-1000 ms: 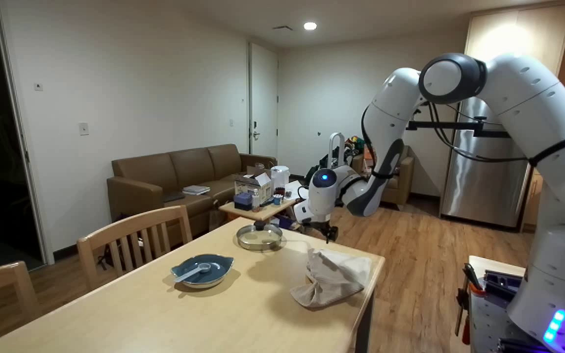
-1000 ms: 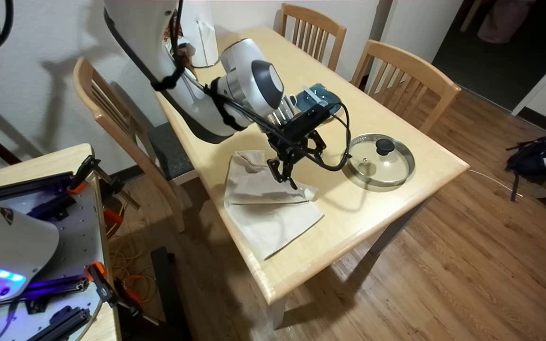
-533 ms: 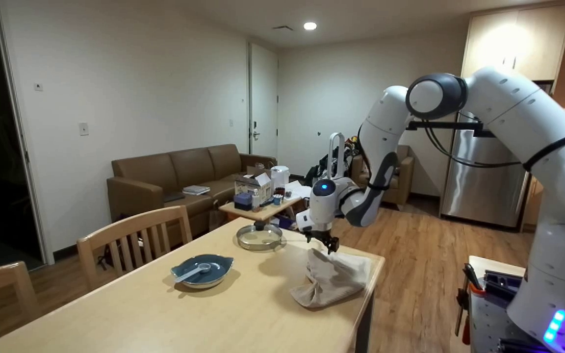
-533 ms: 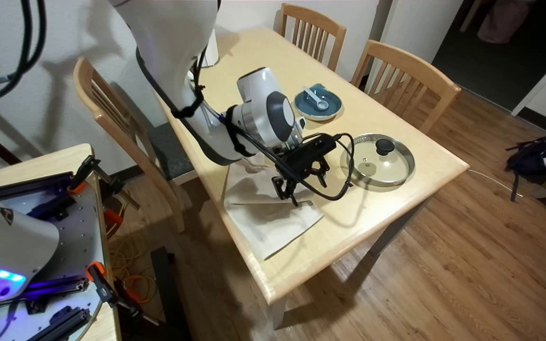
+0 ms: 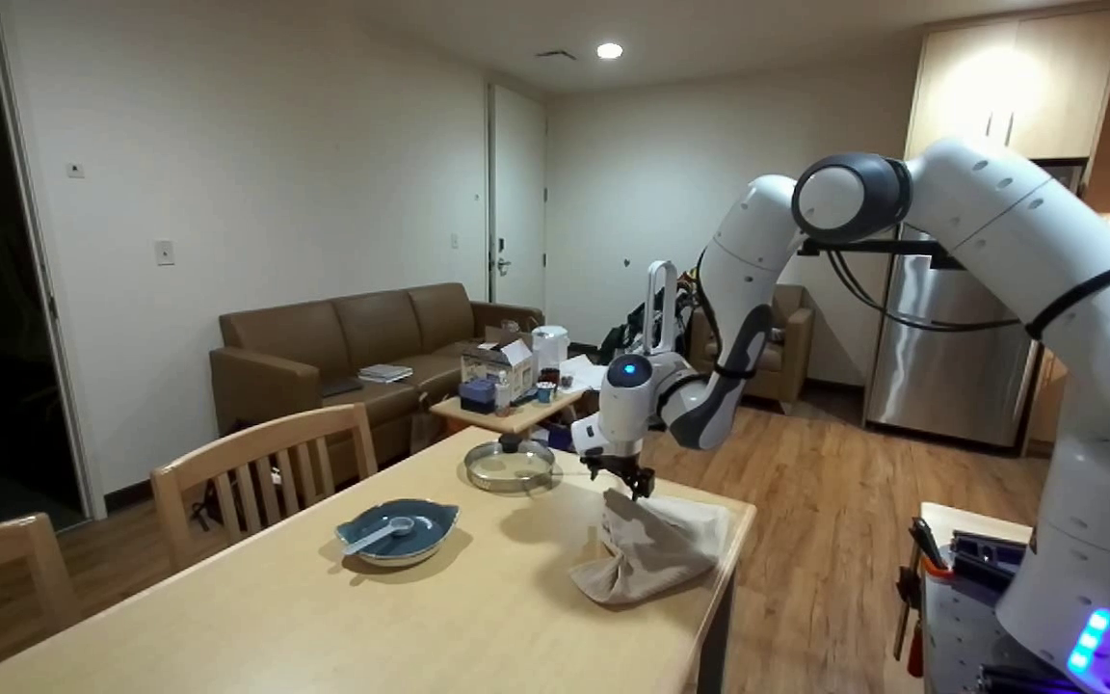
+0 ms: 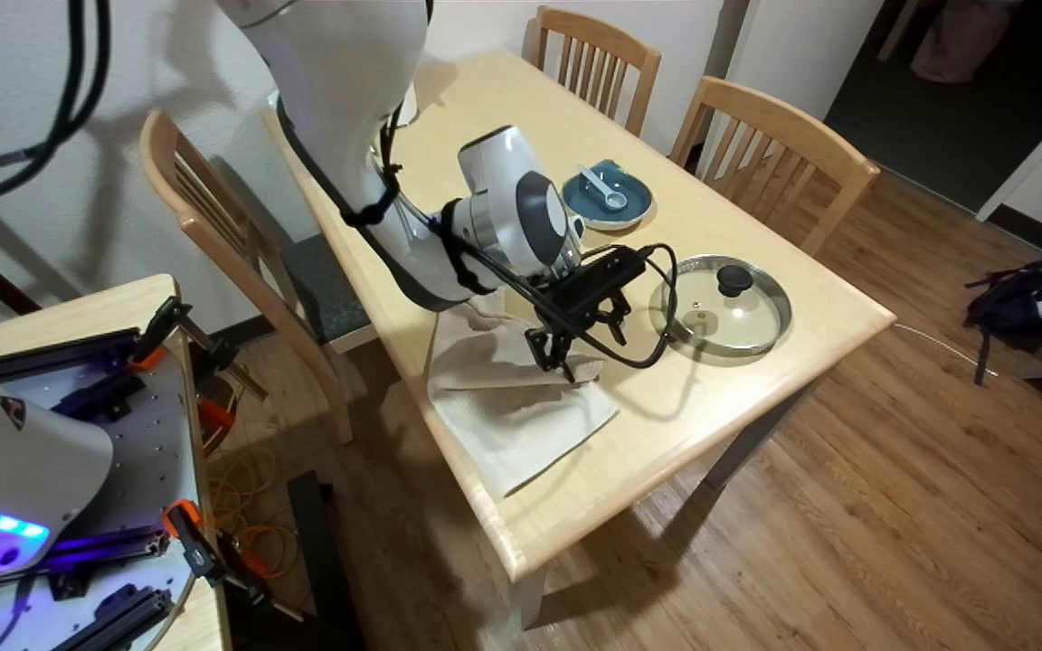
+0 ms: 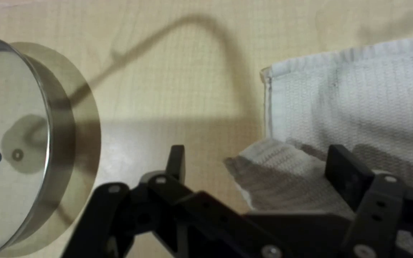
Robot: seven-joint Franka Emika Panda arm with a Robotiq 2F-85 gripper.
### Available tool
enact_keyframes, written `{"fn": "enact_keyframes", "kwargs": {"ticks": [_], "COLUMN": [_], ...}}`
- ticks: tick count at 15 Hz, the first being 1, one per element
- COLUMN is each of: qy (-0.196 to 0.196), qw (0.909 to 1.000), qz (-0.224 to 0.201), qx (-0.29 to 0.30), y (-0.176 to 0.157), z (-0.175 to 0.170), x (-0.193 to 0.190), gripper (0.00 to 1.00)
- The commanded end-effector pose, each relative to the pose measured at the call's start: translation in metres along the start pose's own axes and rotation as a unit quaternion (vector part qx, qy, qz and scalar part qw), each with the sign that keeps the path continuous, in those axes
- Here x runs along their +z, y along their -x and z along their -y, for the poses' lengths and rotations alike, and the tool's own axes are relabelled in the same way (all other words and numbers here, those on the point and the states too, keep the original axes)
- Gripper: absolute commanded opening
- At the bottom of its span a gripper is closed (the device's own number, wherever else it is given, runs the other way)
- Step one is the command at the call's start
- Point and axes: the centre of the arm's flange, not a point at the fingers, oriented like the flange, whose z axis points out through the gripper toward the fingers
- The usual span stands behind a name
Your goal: Unfold the towel
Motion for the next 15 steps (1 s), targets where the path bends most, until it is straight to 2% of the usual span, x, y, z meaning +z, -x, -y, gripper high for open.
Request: {"fn": "enact_keyframes", "kwargs": {"ticks": [1, 3, 5, 15], "qy": [0.001, -0.003, -0.003, -0.009], "qw": [0.9996, 0.9993, 0.9990, 0.9985], "qz": [-0.016, -0.023, -0.028, -0.037], "qx": [-0.025, -0.030, -0.035, -0.039], "y": [0.006, 0.007, 0.011, 0.019], "z": [-0.012, -0.009, -0.005, 0.008], "x": [-0.004, 0.001, 0.006, 0.022], "gripper": [1.00, 1.00, 0.74, 0.07]}}
